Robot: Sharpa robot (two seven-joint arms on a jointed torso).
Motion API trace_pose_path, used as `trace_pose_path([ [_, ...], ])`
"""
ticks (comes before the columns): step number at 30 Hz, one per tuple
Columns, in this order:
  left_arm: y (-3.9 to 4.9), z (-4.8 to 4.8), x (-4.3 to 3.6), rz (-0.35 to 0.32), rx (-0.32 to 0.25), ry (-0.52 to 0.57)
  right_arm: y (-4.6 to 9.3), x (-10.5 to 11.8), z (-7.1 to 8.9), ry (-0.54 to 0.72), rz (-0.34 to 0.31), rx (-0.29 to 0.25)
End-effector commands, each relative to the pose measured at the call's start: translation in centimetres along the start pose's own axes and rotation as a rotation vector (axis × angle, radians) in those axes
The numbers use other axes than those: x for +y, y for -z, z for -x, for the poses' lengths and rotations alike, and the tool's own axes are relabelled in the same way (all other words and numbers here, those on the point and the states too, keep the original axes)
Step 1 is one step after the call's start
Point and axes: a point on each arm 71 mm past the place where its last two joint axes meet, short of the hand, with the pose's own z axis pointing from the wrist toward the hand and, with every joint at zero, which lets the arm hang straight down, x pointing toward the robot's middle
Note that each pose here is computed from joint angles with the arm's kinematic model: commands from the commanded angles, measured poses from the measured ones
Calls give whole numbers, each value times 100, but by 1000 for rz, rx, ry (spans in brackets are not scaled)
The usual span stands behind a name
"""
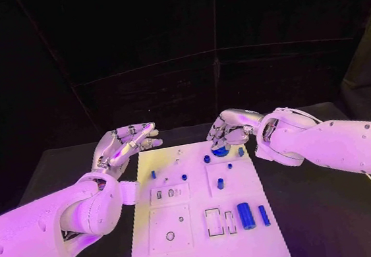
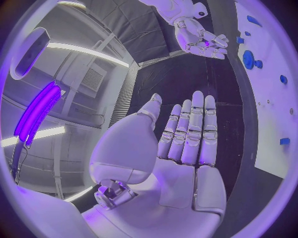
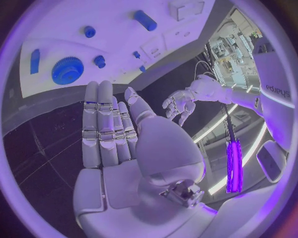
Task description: Assemble the parts on the task board
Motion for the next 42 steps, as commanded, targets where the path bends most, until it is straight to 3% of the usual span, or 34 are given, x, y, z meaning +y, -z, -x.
trace_pose_path([
  [1,-1,-70,-34,-28,51,8,-47,14,-46,250,-38,81],
  [13,-10,-114,-24,-21,71,20,-152,103,-97,362,-39,112],
  [42,-17,-126,-10,-3,91,33,-281,166,-172,381,-44,181],
])
